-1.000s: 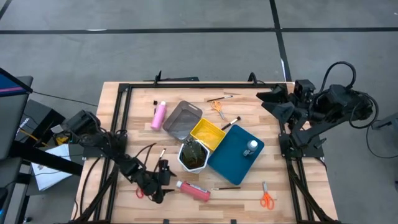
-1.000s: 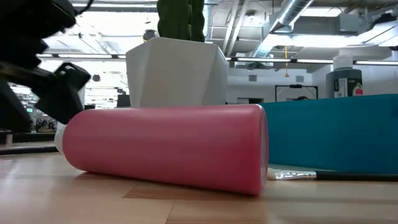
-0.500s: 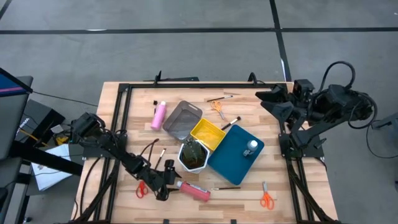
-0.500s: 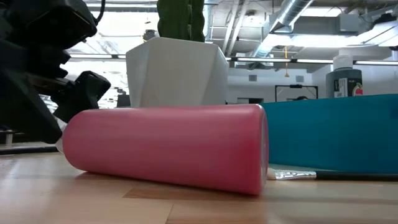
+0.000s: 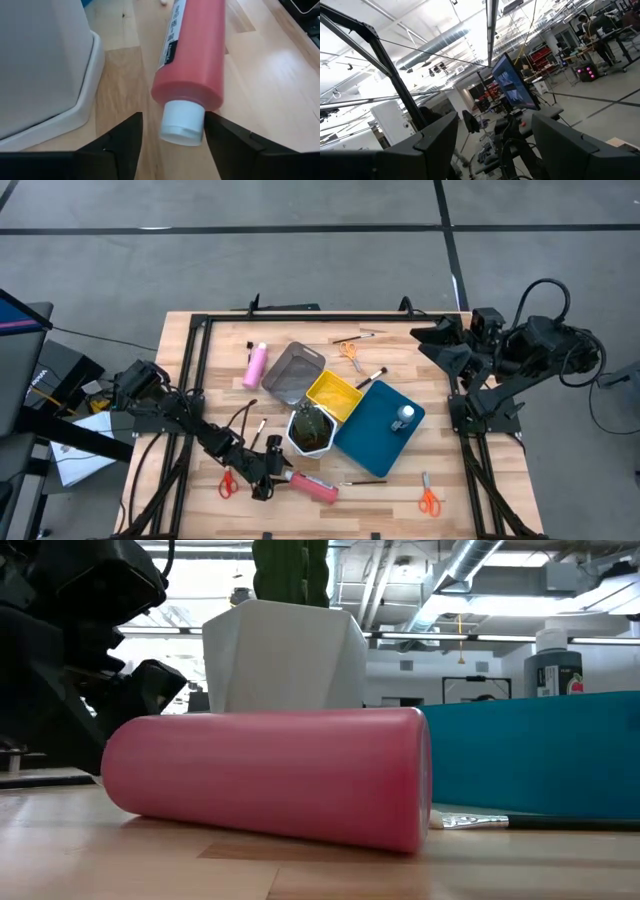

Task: Pick & Place Paint Supplies
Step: Put the red paint bottle into the blue bin

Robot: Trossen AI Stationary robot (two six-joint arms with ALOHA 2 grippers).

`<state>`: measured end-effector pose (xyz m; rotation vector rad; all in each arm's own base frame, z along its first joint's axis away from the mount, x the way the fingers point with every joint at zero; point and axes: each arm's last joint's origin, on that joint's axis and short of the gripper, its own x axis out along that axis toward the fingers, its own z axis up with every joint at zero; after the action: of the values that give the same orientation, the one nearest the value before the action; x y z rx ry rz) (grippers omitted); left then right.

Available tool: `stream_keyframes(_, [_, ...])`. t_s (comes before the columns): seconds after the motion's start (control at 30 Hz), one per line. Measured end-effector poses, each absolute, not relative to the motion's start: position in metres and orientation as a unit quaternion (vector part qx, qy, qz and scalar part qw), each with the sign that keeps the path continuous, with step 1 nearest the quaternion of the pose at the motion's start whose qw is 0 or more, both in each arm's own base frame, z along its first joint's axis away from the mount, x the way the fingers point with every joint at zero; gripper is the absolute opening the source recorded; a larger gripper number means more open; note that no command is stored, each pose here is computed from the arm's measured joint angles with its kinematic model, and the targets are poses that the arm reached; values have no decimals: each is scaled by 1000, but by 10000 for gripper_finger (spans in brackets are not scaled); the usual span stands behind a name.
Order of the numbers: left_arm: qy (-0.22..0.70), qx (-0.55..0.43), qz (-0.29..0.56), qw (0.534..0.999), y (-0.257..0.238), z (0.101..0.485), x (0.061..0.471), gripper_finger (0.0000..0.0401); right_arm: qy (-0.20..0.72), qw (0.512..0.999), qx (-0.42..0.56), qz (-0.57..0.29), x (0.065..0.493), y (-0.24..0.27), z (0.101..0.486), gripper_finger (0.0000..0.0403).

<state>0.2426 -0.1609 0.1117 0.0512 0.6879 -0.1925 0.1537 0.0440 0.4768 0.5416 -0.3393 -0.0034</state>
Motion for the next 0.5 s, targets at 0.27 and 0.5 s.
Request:
stream_keyframes(0.27, [341, 22, -101, 935, -161, 111, 243, 183, -165, 948, 270, 12, 153, 47, 477, 249])
stream_keyframes(0.5, [341, 21, -102, 934, -161, 111, 243, 173, -162, 948, 272, 29, 151, 52, 478, 249])
